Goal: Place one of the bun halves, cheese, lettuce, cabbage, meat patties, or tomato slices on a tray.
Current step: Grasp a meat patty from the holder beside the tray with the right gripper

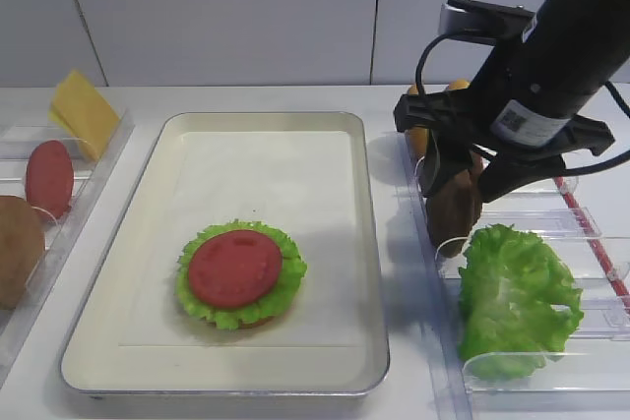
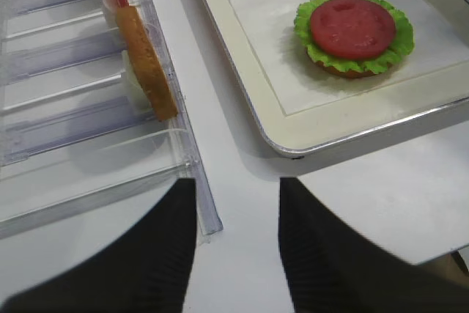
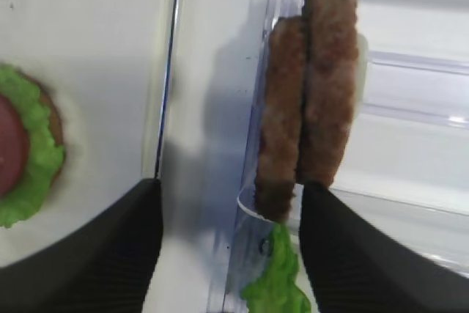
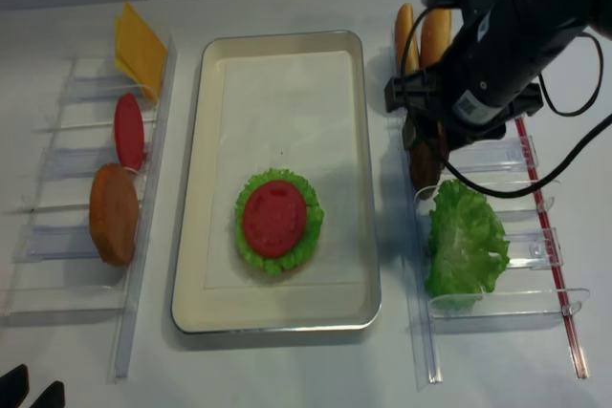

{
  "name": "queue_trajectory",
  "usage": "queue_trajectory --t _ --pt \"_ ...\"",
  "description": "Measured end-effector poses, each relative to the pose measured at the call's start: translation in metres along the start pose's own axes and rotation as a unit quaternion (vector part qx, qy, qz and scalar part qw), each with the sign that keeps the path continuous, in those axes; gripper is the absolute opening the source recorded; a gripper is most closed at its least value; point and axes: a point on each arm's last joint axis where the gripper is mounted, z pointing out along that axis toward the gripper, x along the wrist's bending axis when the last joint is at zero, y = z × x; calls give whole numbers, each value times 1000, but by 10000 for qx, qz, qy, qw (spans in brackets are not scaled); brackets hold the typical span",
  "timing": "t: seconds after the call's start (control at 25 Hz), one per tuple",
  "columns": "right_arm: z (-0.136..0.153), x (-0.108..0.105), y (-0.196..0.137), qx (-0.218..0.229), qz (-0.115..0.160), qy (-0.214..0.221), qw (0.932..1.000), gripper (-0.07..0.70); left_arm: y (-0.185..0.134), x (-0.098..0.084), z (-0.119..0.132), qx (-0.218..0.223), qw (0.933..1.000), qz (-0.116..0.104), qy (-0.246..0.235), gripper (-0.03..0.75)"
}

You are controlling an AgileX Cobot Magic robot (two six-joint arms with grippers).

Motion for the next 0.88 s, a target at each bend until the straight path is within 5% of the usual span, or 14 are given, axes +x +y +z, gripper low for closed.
queue_trajectory --t 0.88 --pt "18 -1 2 401 193 16 9990 393 0 0 0 0 10000 0 0 269"
